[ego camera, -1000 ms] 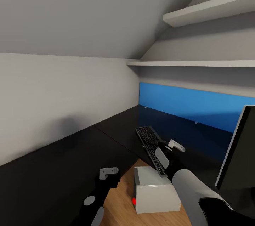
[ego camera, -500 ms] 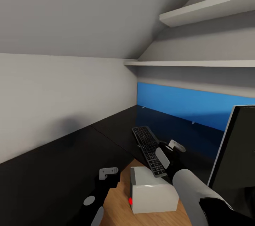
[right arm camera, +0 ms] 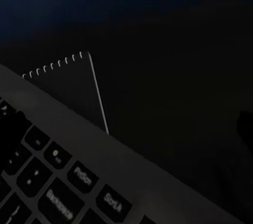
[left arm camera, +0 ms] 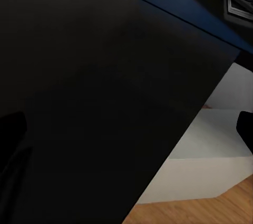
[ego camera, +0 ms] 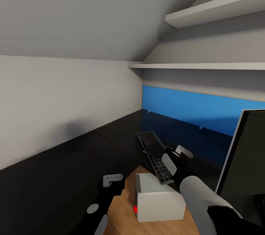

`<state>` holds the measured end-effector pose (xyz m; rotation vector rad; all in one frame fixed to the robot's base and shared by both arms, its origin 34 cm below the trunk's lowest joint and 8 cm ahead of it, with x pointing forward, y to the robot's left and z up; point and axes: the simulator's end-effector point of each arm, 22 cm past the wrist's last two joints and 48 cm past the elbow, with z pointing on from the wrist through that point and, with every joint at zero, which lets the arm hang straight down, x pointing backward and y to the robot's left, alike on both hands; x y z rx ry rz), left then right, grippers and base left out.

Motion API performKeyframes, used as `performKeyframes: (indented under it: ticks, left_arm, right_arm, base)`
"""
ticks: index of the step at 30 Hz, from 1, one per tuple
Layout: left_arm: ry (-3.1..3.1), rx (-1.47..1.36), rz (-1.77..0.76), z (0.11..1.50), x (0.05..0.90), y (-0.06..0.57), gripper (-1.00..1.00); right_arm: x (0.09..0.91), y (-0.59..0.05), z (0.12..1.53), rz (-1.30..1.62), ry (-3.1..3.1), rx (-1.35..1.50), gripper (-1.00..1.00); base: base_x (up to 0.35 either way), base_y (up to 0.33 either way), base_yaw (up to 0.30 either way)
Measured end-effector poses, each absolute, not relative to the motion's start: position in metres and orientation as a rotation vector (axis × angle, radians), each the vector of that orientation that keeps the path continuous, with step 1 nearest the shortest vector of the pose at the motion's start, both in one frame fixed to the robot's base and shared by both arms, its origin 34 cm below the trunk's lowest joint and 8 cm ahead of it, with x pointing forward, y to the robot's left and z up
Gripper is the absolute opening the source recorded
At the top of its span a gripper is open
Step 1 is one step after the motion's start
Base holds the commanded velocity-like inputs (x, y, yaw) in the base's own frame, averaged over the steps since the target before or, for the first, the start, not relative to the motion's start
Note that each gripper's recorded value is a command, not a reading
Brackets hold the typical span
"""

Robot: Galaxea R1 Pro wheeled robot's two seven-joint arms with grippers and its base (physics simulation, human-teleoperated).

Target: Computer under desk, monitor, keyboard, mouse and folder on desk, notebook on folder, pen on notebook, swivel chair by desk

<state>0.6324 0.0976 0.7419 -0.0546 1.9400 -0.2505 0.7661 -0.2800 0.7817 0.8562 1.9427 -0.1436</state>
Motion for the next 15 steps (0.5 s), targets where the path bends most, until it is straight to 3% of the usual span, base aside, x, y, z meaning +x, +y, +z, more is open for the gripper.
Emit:
performKeyframes:
  ticks: [15]
  left_arm:
    - [1.940, -0.056, -0.252, 0.7419, 0.6325, 0.0976, 1.00]
  right_arm:
    - [0.7663, -0.2811, 0.7813, -0.143, 1.943, 0.854, 1.00]
  base:
    - [0.000, -0.108, 0.000]
